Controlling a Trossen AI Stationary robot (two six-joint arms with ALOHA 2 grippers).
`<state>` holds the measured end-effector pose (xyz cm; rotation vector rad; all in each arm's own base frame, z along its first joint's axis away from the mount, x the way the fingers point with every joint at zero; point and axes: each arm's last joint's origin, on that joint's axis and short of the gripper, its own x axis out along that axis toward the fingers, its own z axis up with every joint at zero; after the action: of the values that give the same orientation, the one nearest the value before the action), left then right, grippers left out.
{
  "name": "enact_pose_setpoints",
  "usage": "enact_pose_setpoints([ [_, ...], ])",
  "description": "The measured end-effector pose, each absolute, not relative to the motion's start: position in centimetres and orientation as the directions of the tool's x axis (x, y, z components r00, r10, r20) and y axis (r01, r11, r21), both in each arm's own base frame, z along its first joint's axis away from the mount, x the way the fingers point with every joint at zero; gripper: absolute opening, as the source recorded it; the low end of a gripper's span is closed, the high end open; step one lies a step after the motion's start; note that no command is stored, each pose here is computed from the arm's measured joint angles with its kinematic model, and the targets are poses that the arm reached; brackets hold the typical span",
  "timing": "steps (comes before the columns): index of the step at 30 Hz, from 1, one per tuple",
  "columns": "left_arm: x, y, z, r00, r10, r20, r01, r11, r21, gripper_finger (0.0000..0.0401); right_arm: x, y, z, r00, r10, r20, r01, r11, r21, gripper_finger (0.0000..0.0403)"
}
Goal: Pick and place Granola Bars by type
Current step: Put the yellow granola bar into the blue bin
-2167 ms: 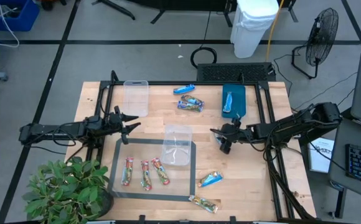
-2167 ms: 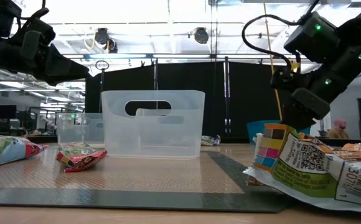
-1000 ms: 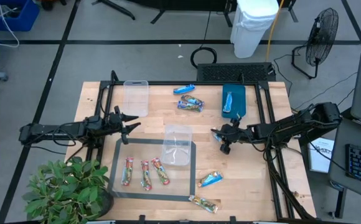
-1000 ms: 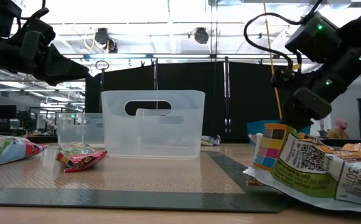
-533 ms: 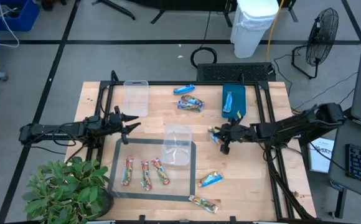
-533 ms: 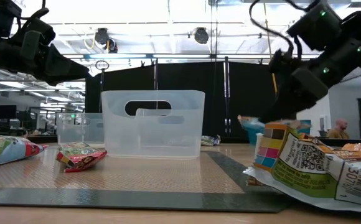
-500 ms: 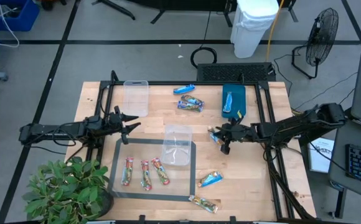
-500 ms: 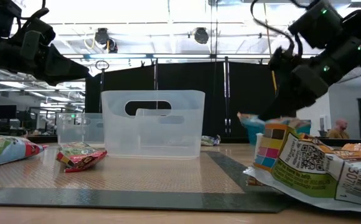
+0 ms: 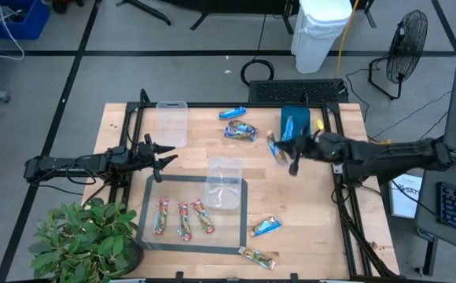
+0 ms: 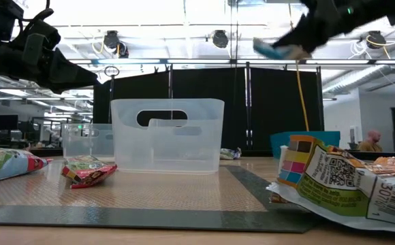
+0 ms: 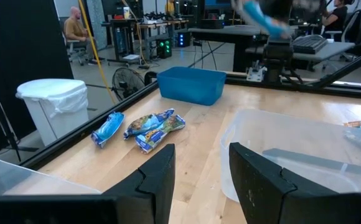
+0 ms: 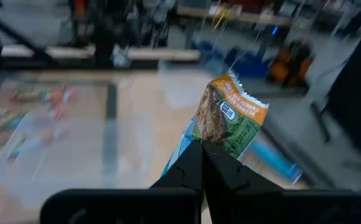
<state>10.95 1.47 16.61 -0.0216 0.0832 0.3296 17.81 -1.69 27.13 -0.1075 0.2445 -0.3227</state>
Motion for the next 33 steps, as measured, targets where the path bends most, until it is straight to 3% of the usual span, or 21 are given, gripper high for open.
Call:
enact_pose_setpoints([
  [5, 10.9, 1.5, 16.6, 0.943, 0.322, -0.085, -0.324, 0.946, -0.008, 0.0157, 17.5, -2.6, 30.6, 0.921, -0.375, -0.103, 0.348, 0.913, -0.211, 0.0],
  [11, 10.9, 1.5, 16.6, 0.943, 0.322, -0.085, -0.324, 0.946, -0.008, 0.0157, 17.2, -3.8, 31.8, 0.896, -0.437, -0.079, 0.407, 0.879, -0.249, 0.0],
  [18, 10.9, 1.5, 16.6, 0.943, 0.322, -0.085, -0.324, 0.946, -0.008, 0.0157, 16.6, -5.6, 30.9, 0.862, -0.479, -0.165, 0.441, 0.869, -0.224, 0.0],
  [25, 10.9, 1.5, 16.6, 0.943, 0.322, -0.085, -0.324, 0.946, -0.008, 0.0157, 15.4, -7.8, 29.6, 0.647, -0.709, -0.282, 0.659, 0.705, -0.261, 0.0],
  [33, 10.9, 1.5, 16.6, 0.943, 0.322, -0.085, -0.324, 0.946, -0.008, 0.0157, 14.9, -8.8, 27.3, 0.553, -0.756, -0.349, 0.713, 0.647, -0.27, 0.0],
])
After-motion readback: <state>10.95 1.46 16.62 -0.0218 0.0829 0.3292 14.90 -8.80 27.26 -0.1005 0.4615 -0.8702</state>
